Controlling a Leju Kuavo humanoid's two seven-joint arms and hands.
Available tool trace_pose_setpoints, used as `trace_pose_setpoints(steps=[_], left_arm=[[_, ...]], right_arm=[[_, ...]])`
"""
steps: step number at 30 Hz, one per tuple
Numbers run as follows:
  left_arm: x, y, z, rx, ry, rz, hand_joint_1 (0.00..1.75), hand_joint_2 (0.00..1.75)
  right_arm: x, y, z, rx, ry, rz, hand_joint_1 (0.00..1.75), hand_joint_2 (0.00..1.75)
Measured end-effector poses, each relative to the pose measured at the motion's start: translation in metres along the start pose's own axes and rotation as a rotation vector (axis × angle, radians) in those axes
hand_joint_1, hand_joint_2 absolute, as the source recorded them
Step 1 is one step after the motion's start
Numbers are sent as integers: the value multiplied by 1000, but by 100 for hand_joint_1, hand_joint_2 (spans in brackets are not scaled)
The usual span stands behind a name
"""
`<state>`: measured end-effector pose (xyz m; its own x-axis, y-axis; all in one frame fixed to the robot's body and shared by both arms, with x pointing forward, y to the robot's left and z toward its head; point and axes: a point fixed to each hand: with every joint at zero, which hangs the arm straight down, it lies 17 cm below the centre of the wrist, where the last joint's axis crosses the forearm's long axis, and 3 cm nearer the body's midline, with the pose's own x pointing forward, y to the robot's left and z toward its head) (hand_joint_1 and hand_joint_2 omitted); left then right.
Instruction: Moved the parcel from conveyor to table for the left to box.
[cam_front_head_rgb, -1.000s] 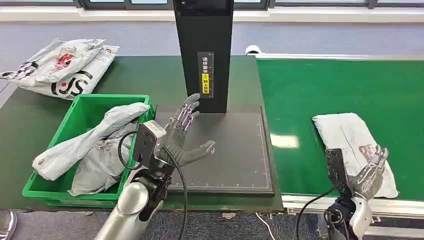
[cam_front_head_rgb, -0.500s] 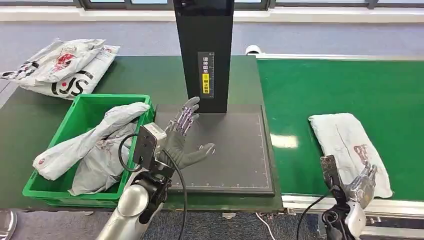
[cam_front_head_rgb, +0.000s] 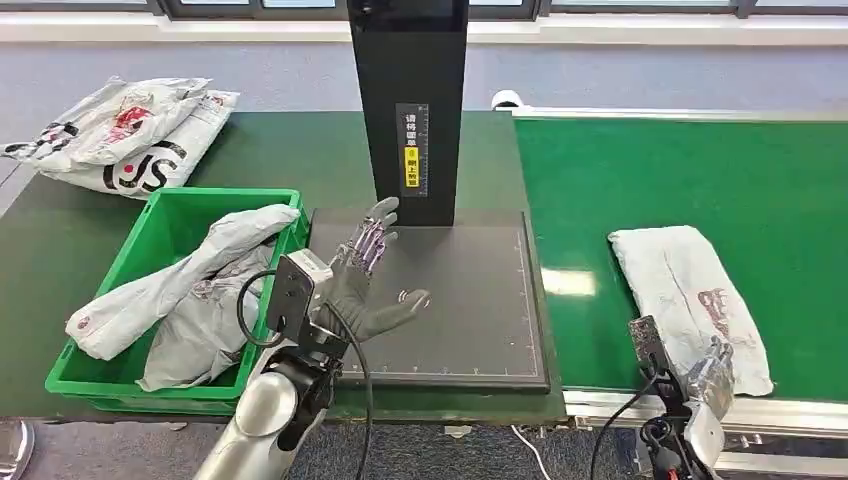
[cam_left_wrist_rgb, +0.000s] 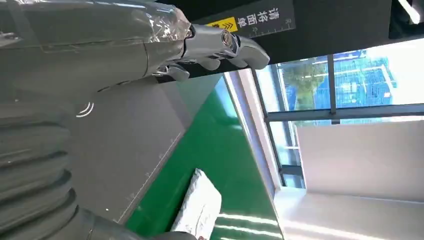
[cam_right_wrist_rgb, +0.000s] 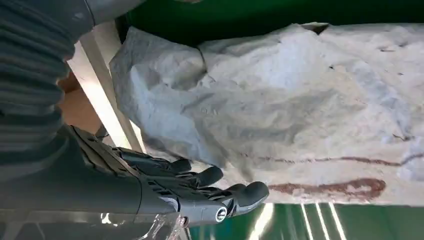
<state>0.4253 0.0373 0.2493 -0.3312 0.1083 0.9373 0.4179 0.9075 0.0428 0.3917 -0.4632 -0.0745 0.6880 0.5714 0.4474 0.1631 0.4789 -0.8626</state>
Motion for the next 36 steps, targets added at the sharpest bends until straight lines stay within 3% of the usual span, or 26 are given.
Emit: trace_pose_setpoints(steps=[17,18,36], left_arm=[[0,0,0,0,0,0,0,175],[0,0,0,0,0,0,0,175],[2,0,0,-2,-4,1,0,175]], right_arm=[[1,11,1,40,12,9,0,175],[2,12,1,45,11,10,175,175],[18,16,0,76,-50,8,175,175]])
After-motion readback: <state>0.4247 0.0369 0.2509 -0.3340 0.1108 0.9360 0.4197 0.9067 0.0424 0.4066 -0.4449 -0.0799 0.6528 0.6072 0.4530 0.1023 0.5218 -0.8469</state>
